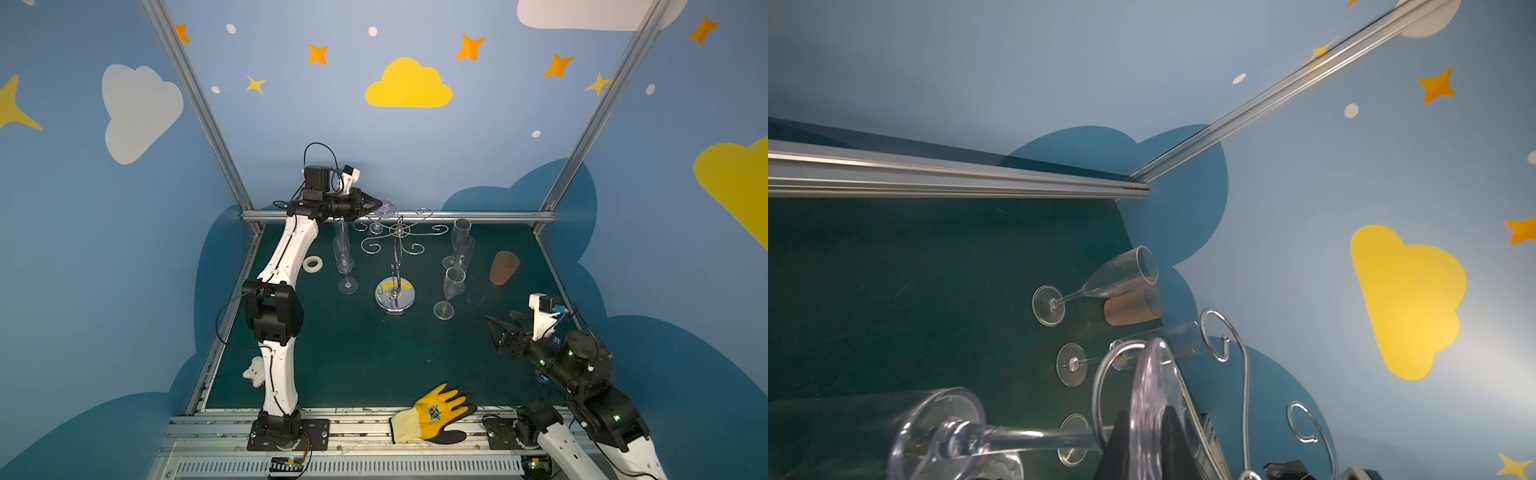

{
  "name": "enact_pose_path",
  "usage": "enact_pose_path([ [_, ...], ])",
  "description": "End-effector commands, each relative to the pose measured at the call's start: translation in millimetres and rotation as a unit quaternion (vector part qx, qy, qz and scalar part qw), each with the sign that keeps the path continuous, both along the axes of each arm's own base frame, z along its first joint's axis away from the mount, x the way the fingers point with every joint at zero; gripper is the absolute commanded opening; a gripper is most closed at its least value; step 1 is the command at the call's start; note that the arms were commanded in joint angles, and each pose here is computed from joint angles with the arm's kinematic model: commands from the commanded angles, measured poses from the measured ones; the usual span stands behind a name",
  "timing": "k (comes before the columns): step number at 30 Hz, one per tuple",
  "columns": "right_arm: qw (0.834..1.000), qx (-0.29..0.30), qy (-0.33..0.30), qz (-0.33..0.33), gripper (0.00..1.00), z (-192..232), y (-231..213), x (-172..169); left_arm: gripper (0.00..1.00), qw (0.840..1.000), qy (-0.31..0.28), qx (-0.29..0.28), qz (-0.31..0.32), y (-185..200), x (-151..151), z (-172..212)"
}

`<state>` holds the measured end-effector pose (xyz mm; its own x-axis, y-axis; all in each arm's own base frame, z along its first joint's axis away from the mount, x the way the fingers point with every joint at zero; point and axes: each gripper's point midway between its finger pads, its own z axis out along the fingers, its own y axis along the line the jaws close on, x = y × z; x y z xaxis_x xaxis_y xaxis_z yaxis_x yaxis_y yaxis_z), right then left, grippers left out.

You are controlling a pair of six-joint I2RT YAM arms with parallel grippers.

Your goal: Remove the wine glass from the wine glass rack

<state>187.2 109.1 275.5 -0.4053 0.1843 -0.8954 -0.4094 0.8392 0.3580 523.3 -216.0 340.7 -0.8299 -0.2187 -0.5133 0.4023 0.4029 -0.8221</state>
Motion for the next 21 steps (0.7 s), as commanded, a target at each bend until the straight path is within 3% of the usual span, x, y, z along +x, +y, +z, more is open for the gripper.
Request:
enact_pose_path([
  [1, 1.0, 0.003, 0.0, -0.004, 0.9, -1, -2, -1, 0.1, 0.999, -0.039, -0.019, -0.007, -1, -10, 35],
  [5, 1.0, 0.004, 0.0, -0.003, 0.89, -1, -1, -2, 0.03, 0.999, -0.036, -0.035, -0.009, -2, -11, 41],
  [21, 1.0, 0.007, 0.001, -0.004, 0.9, -1, -2, -4, 0.03, 0.993, -0.019, -0.117, 0.003, -4, -12, 80],
])
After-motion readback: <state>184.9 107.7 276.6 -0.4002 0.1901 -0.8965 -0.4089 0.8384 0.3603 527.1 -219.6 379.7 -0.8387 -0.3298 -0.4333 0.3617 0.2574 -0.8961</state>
